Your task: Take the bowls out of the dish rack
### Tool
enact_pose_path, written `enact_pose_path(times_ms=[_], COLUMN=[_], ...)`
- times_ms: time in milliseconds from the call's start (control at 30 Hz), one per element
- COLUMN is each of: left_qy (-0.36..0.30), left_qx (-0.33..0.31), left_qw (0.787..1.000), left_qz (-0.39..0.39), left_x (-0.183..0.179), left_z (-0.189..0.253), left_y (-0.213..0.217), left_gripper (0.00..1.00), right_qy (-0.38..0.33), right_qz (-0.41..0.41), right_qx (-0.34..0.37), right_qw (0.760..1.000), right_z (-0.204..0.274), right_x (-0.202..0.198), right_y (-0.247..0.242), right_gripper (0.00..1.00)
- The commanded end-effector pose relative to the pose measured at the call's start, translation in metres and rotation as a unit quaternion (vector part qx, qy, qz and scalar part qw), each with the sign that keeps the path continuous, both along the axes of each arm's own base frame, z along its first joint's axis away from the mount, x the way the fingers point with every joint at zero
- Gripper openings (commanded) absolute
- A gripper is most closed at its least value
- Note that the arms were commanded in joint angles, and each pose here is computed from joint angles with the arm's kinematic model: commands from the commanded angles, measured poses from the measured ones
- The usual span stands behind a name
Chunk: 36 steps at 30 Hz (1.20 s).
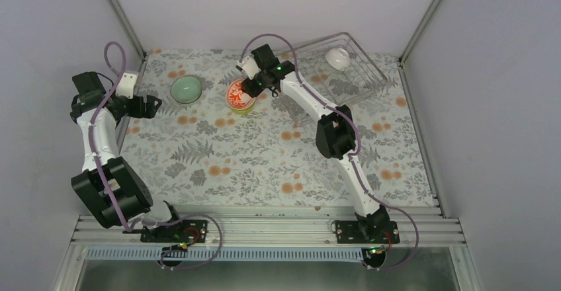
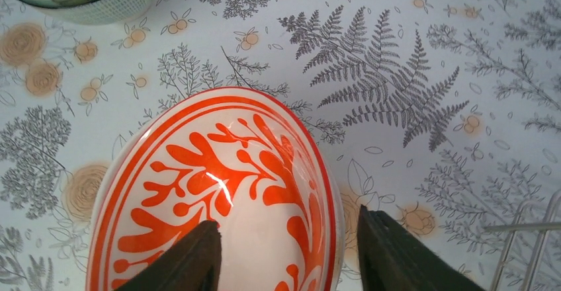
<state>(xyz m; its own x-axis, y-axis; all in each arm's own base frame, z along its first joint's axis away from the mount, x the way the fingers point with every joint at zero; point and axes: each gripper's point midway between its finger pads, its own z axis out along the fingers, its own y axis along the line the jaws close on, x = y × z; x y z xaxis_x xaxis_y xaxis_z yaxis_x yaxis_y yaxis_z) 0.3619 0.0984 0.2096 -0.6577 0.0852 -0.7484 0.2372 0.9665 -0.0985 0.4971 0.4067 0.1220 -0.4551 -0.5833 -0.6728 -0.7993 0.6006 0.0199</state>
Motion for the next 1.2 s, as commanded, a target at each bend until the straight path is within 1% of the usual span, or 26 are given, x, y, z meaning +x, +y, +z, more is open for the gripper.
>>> enact_pose_path(times_ms=[0, 67, 167, 400, 567, 700, 733, 767, 833, 867, 900, 1000, 1167], left_qy=[-0.023, -0.023, -0.021, -0.025, -0.029, -0.033, -0.033, -0.033, -0.036, -0.036, -0.036, -0.036, -0.037], left_qx=[0.006, 0.006, 0.005, 0.005, 0.001, -0.005, -0.006, -0.007, -0.005, -0.004, -0.003, 0.001, 0.002], left_qw=[1.000, 1.000, 1.000, 1.000, 1.000, 0.999, 0.999, 0.999, 0.999, 0.999, 0.999, 0.999, 0.999], left_qz=[-0.015, -0.016, -0.015, -0.011, -0.010, -0.012, -0.012, -0.012, -0.011, -0.009, -0.007, -0.002, 0.003], left_x=[-0.002, -0.002, -0.005, -0.009, -0.009, -0.009, -0.010, -0.010, -0.011, -0.011, -0.012, -0.013, -0.015], left_z=[0.010, 0.010, 0.006, 0.007, 0.010, 0.012, 0.012, 0.012, 0.013, 0.013, 0.013, 0.012, 0.011], left_y=[-0.003, -0.004, -0.004, -0.002, -0.002, -0.004, -0.004, -0.005, -0.005, -0.005, -0.004, -0.002, 0.002], left_gripper=[1.00, 1.00, 1.00, 1.00, 1.00, 1.00, 1.00, 1.00, 1.00, 1.00, 1.00, 1.00, 1.00], right_qy=[-0.018, -0.024, -0.040, -0.110, -0.134, -0.158, -0.165, -0.165, -0.165, -0.165, -0.164, -0.156, -0.113], right_qz=[0.002, -0.003, -0.012, -0.037, -0.042, -0.047, -0.048, -0.046, -0.044, -0.042, -0.035, -0.016, 0.031], right_qx=[0.001, -0.005, -0.018, -0.025, -0.002, -0.002, -0.004, -0.004, 0.003, 0.008, 0.014, 0.032, 0.073], right_qw=[1.000, 1.000, 0.999, 0.993, 0.990, 0.986, 0.985, 0.985, 0.985, 0.985, 0.986, 0.987, 0.990], right_z=[0.008, 0.009, 0.014, 0.069, 0.110, 0.118, 0.116, 0.112, 0.107, 0.102, 0.100, 0.088, 0.065], right_x=[0.000, 0.001, 0.005, 0.010, 0.006, 0.012, 0.016, 0.019, 0.025, 0.028, 0.027, 0.025, 0.018], right_y=[0.006, 0.002, -0.003, -0.022, -0.034, -0.041, -0.042, -0.041, -0.038, -0.035, -0.032, -0.023, -0.010], right_gripper=[0.54, 0.56, 0.57, 0.57, 0.58, 0.57, 0.55, 0.46, 0.21, 0.05, 0.03, 0.03, 0.03])
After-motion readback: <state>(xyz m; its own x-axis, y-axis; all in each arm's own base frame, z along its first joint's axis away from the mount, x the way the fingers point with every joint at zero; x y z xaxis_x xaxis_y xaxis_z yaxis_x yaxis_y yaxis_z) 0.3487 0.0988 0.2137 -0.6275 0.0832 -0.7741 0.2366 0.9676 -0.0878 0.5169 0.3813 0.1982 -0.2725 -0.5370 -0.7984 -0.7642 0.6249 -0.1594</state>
